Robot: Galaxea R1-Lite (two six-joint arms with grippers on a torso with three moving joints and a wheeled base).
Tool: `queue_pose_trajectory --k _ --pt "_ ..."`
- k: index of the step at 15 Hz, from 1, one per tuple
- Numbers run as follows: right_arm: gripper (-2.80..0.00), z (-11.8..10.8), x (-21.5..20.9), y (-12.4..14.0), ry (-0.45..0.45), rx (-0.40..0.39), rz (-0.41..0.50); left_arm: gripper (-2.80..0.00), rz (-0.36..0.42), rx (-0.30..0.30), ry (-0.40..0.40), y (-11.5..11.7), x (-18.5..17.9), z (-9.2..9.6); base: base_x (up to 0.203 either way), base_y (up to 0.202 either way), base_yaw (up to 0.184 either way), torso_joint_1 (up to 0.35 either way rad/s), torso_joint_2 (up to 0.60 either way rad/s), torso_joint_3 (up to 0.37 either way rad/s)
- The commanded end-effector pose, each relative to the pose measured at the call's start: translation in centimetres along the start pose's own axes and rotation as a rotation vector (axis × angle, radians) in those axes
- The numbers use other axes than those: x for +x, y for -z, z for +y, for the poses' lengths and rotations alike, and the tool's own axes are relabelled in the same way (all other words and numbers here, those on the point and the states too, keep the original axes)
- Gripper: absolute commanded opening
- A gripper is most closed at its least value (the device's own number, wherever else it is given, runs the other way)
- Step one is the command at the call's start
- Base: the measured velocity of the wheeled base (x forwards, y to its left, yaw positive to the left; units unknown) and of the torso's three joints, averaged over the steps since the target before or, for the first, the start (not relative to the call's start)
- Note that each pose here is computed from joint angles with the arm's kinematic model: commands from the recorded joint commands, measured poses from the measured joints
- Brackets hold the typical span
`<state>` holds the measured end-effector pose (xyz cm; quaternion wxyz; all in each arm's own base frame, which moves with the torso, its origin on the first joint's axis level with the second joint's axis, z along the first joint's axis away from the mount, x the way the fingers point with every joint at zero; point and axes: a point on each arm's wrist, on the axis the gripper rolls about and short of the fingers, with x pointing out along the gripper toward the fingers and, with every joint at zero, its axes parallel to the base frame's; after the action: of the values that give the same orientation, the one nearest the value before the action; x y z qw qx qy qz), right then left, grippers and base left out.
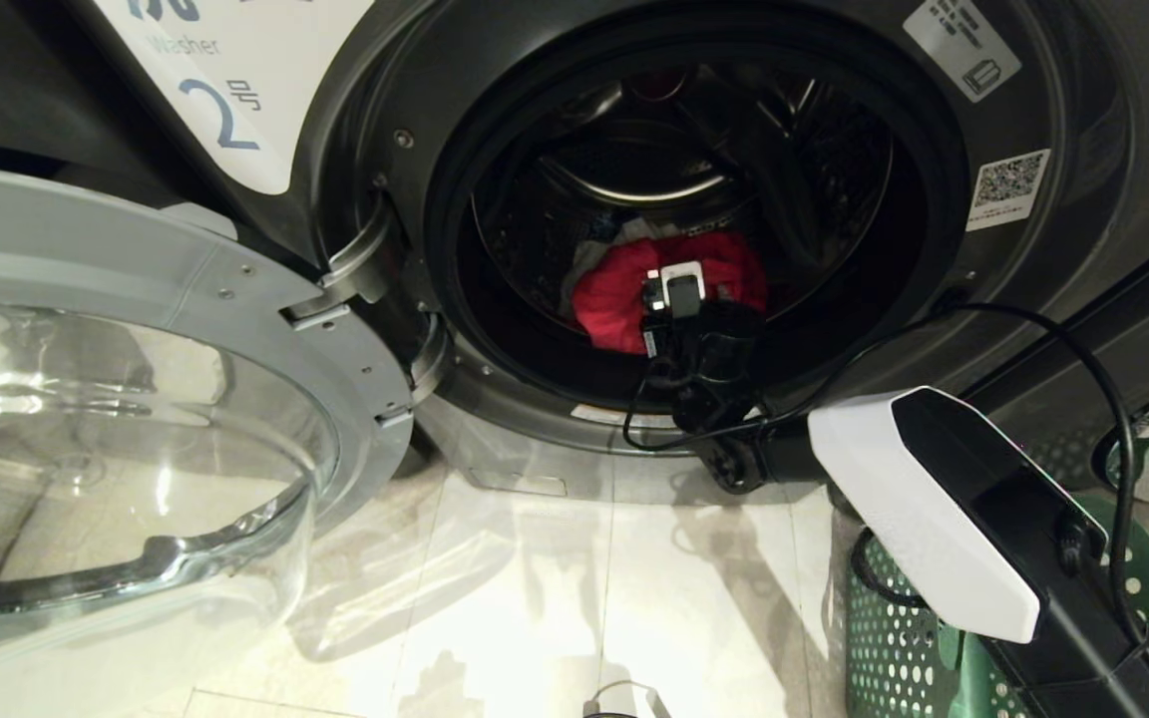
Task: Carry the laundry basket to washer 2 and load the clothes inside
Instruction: Place the clothes into the washing machine, then close the washing machine door with the left hand
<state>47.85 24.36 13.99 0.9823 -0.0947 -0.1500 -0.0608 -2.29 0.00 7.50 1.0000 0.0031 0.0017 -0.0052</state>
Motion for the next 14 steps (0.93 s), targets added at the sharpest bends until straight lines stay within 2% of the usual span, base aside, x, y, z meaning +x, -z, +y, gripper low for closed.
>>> queue_pose_trajectory --k 1,5,7,10,12,14 --pt "0.00 0.5 -0.3 0.5 0.005 0.014 -0.018 -2.80 0.000 0.000 0.000 0.0 0.0 0.0 0.000 0.000 0.000 0.000 0.00 0.000" --pt "0.00 -1.4 0.0 -4.8 0.046 0.115 -0.122 -2.80 0.002 0.000 0.000 0.0 0.0 0.0 0.000 0.000 0.000 0.000 0.00 0.000" --pt "0.00 -2.4 -0.3 -7.4 0.065 0.152 -0.144 -2.80 0.000 0.000 0.000 0.0 0.0 0.0 0.000 0.000 0.000 0.000 0.00 0.000" --pt "0.00 -3.1 -2.3 -9.4 0.041 0.130 -0.075 -2.80 0.000 0.000 0.000 0.0 0.0 0.0 0.000 0.000 0.000 0.000 0.00 0.000" --pt "0.00 -4.3 -4.0 -11.7 0.002 0.120 -0.009 -2.80 0.001 0.000 0.000 0.0 0.0 0.0 0.000 0.000 0.000 0.000 0.00 0.000" --pt "0.00 -5.6 -6.1 -13.9 -0.066 0.128 0.124 -2.80 0.000 0.000 0.000 0.0 0.0 0.0 0.000 0.000 0.000 0.000 0.00 0.000"
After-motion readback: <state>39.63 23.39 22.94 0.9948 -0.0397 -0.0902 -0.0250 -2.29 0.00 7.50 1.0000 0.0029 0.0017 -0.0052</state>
